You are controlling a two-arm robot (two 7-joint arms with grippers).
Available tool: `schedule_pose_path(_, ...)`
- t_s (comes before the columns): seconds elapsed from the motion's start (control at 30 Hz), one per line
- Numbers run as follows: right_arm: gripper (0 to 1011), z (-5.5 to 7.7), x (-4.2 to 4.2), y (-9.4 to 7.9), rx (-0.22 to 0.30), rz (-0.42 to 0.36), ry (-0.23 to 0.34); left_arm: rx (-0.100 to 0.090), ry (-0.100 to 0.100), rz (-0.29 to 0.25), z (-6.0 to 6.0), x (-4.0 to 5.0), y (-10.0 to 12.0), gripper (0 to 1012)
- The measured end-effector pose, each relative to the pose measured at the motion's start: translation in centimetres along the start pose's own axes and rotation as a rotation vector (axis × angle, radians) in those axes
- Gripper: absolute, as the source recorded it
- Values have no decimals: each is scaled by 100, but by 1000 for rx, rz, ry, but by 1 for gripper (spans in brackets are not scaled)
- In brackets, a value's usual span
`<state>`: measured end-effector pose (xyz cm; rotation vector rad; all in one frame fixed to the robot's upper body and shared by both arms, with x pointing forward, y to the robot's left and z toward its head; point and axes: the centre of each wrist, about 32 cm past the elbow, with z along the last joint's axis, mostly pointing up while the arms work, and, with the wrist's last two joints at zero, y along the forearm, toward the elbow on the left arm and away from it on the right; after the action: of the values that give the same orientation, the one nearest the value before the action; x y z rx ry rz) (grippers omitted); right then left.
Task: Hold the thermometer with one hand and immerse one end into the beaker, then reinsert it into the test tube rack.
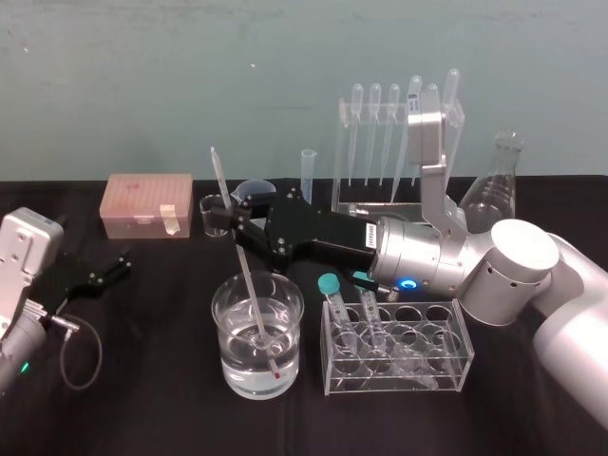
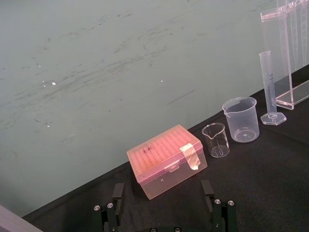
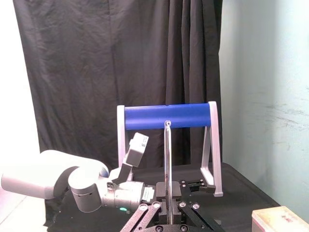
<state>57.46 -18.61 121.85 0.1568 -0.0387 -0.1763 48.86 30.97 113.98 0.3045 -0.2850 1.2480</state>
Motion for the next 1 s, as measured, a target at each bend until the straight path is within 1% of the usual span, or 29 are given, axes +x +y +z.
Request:
schedule_pose_path(0.8, 56, 1, -24, -6, 1, 0, 0, 0, 0, 0, 0, 0, 0, 1008)
schedule_pose_path(0.93, 56, 19, -27, -5, 6, -1, -2, 0, 0, 0, 0, 0, 0, 1008)
schedule_pose_path(1.0, 56, 52, -23, -3, 12, 0, 2, 0, 0, 0, 0, 0, 0, 1008)
